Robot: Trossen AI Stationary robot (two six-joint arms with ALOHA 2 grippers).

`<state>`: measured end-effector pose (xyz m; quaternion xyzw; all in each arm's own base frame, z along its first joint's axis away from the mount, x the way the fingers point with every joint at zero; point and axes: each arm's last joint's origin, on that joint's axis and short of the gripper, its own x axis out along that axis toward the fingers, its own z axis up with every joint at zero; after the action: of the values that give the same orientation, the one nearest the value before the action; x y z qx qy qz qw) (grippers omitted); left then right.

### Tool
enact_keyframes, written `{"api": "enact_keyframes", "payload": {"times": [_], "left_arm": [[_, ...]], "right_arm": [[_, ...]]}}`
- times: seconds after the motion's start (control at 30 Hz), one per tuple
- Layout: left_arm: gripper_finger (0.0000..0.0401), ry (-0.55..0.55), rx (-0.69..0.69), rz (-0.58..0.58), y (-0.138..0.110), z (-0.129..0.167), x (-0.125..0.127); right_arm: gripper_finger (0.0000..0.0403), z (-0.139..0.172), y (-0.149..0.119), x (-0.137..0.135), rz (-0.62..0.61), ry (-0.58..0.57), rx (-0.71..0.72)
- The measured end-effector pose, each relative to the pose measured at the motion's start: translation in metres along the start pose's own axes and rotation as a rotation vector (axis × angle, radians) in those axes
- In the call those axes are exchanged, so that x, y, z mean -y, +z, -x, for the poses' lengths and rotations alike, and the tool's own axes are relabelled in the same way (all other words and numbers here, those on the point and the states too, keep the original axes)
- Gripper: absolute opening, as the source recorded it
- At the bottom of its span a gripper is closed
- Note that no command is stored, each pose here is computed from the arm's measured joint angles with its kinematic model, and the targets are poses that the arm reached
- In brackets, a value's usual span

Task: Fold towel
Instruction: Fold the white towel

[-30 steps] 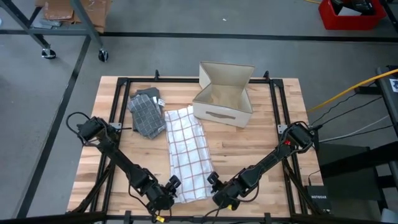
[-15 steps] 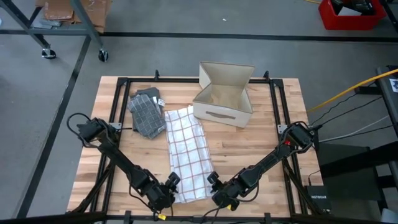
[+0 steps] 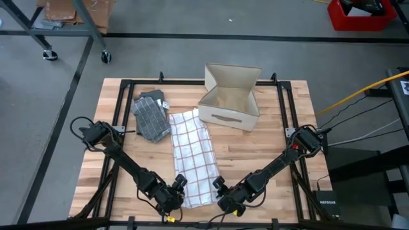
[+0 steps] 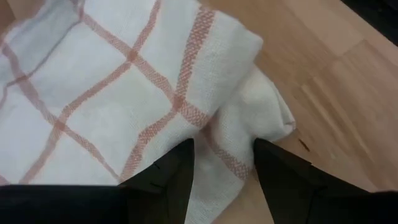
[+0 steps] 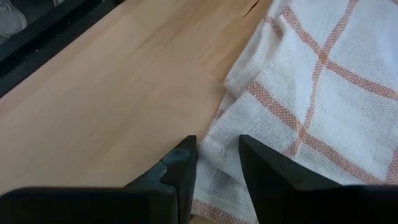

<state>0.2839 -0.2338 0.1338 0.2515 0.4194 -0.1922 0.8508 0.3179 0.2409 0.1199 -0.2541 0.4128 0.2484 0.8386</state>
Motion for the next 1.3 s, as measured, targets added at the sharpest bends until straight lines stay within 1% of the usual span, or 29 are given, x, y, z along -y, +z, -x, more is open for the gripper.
{"api": "enact_keyframes", "payload": {"times": [0.1,0.2,0.27,0.33,0.4,0.43,0.47,0.53,0.6,0.7,0.8,0.9,1.03,1.13,1.3], "left_arm": [[0.0154,-0.004,0.001,0.020,0.000,0.000,0.000],[0.0123,-0.007,0.032,0.012,0.003,0.001,0.004],[0.0090,-0.014,0.065,0.015,0.006,0.001,0.008],[0.0053,-0.021,0.101,0.028,0.009,0.003,0.013],[0.0017,-0.030,0.142,0.060,0.013,0.005,0.017],[0.0010,-0.036,0.158,0.090,0.014,0.006,0.019],[0.0008,-0.041,0.171,0.125,0.016,0.007,0.021],[0.0011,-0.039,0.203,0.191,0.019,0.009,0.025],[0.0006,-0.041,0.234,0.257,0.022,0.011,0.029],[0.0004,-0.069,0.272,0.369,0.025,0.014,0.034],[0.0003,-0.099,0.308,0.454,0.029,0.018,0.039],[0.0003,-0.112,0.319,0.562,0.032,0.021,0.043],[0.0002,-0.105,0.356,0.687,0.041,0.027,0.045],[0.0001,-0.125,0.364,0.752,0.046,0.031,0.047],[0.0001,-0.139,0.380,0.847,0.051,0.036,0.051]], "right_arm": [[0.0126,0.000,0.000,0.000,-0.001,0.000,0.004],[0.0113,0.000,0.001,0.000,-0.002,-0.002,0.015],[0.0090,-0.001,0.002,0.000,-0.004,-0.001,0.023],[0.0056,-0.001,0.002,0.000,-0.004,0.004,0.027],[0.0021,-0.001,0.002,0.000,-0.005,0.013,0.032],[0.0014,-0.001,0.003,0.000,-0.008,0.028,0.036],[0.0012,0.000,0.005,0.000,-0.021,0.036,0.039],[0.0022,0.001,0.010,-0.001,-0.061,0.039,0.049],[0.0027,0.004,0.019,-0.002,-0.097,0.032,0.070],[0.0014,0.014,0.041,-0.003,-0.104,0.030,0.126],[0.0008,0.024,0.057,-0.004,-0.099,0.045,0.146],[0.0016,0.031,0.062,-0.005,-0.114,0.040,0.101],[0.0010,0.034,0.058,-0.003,-0.194,0.052,0.006],[0.0005,0.038,0.062,-0.002,-0.226,0.064,-0.011],[0.0007,0.051,0.073,0.002,-0.221,0.040,-0.041]]}}
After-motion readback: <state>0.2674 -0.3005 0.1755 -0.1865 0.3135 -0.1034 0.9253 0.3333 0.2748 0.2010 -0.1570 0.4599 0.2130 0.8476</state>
